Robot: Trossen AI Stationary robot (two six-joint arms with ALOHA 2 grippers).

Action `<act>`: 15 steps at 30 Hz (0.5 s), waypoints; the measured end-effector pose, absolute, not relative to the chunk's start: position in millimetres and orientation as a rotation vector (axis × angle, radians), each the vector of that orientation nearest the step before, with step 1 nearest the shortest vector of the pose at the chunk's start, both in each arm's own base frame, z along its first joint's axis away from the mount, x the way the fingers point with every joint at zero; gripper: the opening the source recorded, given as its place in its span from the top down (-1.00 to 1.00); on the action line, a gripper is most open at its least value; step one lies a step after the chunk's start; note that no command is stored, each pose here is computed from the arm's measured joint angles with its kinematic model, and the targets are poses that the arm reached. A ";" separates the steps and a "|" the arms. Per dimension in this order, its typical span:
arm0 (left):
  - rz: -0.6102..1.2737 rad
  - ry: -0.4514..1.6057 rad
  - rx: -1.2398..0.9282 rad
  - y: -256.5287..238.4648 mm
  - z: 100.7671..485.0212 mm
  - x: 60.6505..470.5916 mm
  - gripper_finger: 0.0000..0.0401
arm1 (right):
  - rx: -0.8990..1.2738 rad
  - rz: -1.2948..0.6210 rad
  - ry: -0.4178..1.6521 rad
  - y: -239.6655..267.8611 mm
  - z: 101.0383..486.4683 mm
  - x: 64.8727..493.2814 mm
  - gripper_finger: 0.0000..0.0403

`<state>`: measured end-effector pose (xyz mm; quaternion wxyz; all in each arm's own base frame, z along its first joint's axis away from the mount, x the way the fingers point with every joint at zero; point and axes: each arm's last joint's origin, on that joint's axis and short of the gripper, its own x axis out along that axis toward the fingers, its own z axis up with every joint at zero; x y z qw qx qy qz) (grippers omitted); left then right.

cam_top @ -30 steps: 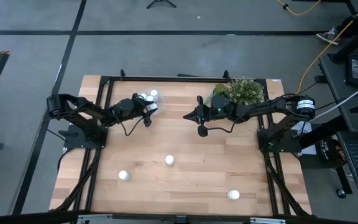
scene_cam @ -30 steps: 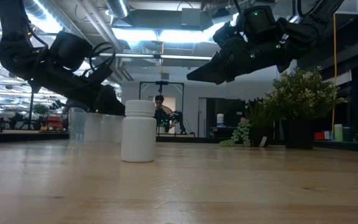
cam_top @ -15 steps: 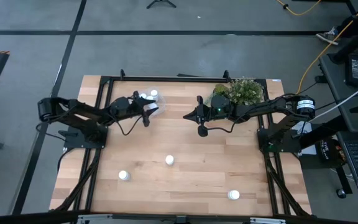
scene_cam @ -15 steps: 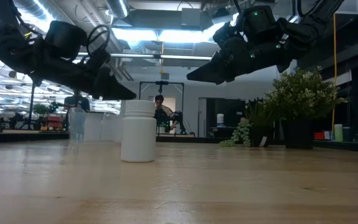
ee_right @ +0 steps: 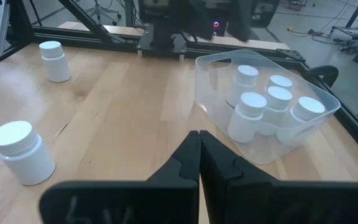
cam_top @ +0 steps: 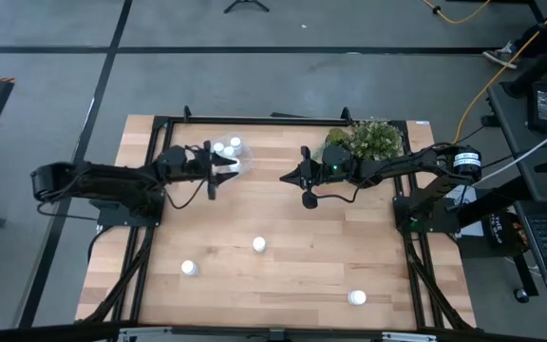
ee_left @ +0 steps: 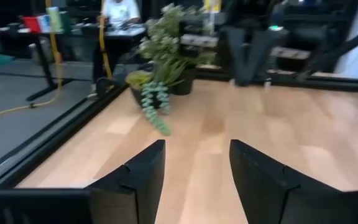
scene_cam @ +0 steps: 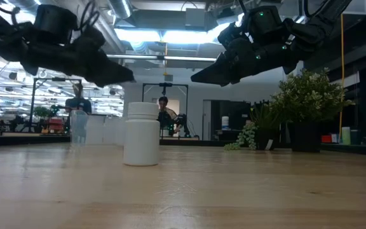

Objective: Pick and place pill bottles into a basket
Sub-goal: Put the white medicine bottle into the transparent bin

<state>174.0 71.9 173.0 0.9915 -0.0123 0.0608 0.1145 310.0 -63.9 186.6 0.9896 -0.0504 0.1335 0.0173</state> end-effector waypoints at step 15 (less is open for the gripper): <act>-0.131 0.099 0.032 40.8 187.6 163.6 0.63 | -0.118 0.035 0.251 -64.1 188.3 310.5 0.98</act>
